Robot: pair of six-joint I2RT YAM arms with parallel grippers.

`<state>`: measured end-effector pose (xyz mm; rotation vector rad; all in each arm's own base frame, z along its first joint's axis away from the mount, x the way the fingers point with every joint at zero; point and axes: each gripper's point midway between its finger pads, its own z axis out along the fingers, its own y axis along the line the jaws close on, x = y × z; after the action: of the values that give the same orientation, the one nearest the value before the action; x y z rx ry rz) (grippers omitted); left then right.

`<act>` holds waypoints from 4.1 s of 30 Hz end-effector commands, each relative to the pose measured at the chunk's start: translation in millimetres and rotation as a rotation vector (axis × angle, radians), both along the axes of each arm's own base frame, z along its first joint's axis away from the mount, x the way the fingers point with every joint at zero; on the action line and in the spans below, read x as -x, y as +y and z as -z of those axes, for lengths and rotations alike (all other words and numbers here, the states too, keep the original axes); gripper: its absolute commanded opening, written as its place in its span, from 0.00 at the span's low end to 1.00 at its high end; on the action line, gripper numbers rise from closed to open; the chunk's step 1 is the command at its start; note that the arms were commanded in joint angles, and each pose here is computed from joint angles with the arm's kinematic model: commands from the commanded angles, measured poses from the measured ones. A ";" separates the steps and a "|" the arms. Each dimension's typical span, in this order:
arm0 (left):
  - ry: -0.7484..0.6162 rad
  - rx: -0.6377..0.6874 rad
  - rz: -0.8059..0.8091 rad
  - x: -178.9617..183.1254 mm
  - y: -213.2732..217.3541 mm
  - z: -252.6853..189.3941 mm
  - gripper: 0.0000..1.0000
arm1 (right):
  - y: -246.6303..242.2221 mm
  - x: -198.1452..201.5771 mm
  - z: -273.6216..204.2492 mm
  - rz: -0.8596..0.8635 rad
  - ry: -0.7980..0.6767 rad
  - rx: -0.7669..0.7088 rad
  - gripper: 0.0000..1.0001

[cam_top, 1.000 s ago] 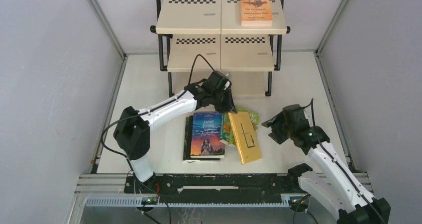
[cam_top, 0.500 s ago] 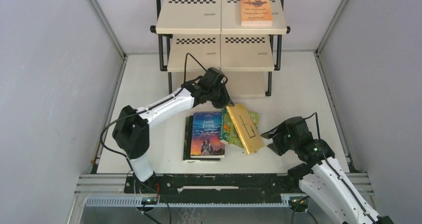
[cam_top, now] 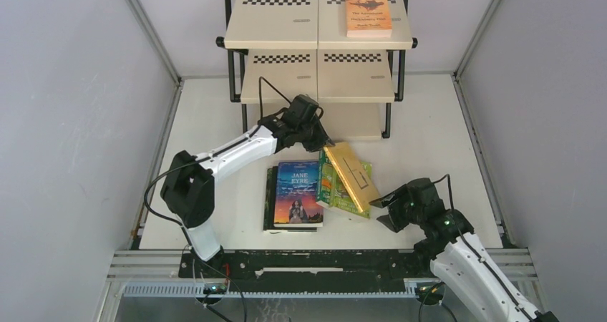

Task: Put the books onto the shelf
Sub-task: Pick up the book from the center of the board.

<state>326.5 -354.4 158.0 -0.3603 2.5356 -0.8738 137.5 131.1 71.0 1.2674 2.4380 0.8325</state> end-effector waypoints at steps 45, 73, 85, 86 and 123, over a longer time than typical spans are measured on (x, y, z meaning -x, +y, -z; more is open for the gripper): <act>0.064 0.162 0.027 19.9 10.7 -20.5 0.00 | 21.9 -51.3 -9.8 0.427 -0.302 -0.317 0.14; 0.006 0.249 0.024 52.5 33.5 -34.1 0.33 | 4.0 -60.4 -130.1 0.384 -0.639 -0.291 0.00; -0.008 0.277 0.000 63.2 43.9 -44.9 0.45 | 2.8 -62.0 -183.9 0.321 -0.781 -0.246 0.00; -0.010 0.278 -0.005 63.6 44.8 -45.4 0.47 | 2.6 -61.8 -185.5 0.319 -0.784 -0.244 0.00; -0.190 0.292 -0.251 54.7 104.3 -101.6 0.62 | -11.3 -53.4 -261.3 0.282 -0.958 -0.228 0.00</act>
<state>271.4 -261.8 253.1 -0.6102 2.1809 -1.1416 193.1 124.1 255.8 0.9021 1.6257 1.0742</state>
